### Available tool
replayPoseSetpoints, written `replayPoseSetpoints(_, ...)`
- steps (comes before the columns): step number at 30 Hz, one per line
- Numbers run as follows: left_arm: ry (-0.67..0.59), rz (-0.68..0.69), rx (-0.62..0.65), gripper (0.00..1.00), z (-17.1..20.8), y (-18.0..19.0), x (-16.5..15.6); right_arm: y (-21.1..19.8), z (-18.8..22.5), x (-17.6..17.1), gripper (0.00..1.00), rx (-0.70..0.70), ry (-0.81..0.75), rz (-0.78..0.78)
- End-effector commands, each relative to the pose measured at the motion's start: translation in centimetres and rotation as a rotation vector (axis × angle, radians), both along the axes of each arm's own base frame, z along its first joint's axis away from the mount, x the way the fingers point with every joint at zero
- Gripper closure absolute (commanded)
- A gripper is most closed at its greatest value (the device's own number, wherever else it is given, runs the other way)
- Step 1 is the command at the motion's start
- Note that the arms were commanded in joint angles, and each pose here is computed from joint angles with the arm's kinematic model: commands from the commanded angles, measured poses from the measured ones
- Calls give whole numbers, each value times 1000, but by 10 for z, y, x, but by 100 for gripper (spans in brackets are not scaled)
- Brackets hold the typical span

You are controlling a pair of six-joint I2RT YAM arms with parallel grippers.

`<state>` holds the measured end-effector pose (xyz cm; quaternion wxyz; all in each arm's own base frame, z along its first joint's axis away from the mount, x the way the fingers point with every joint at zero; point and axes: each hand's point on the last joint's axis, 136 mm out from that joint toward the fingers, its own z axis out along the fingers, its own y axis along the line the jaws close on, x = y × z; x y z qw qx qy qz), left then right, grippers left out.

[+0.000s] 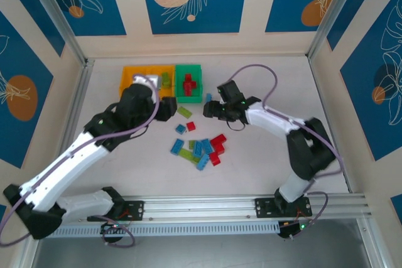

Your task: Sort the legos into containers by color

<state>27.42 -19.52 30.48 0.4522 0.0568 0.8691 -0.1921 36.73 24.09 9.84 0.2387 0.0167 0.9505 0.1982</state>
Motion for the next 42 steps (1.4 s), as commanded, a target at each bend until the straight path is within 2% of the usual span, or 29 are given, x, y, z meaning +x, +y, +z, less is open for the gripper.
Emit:
replayPoseSetpoints(1,69,31,95,43,-40,27,-18,1,-6,41,30,-97,-77,-11)
replayPoseSetpoints(5,83,65,138,42,-51,48,-32,4,-37,72,30,-191,-63,-20)
replayPoseSetpoints(8,96,94,186,38,-59,60,-35,7,-52,84,32,-212,-51,-8)
replayPoseSetpoints(12,103,91,200,35,-64,61,-36,3,-69,88,48,-238,-15,-6)
replayPoseSetpoints(15,102,92,192,34,-61,60,-36,-4,-68,83,65,-242,-8,-26)
replayPoseSetpoints(18,100,118,176,32,-50,66,-39,-13,-49,75,74,-222,-33,-60)
replayPoseSetpoints(21,59,153,199,29,-31,83,-45,-10,-3,62,84,-116,-81,-61)
replayPoseSetpoints(25,-27,193,286,23,1,113,-54,38,66,35,86,72,-218,90)
replayPoseSetpoints(30,-164,152,422,17,15,125,-52,133,105,10,86,211,-282,338)
replayPoseSetpoints(34,-240,124,449,14,7,123,-49,189,92,37,86,208,-346,390)
replayPoseSetpoints(38,-239,136,477,14,-3,128,-49,243,91,76,86,267,-399,464)
replayPoseSetpoints(42,-230,155,491,14,-8,134,-49,294,82,90,84,281,-471,587)
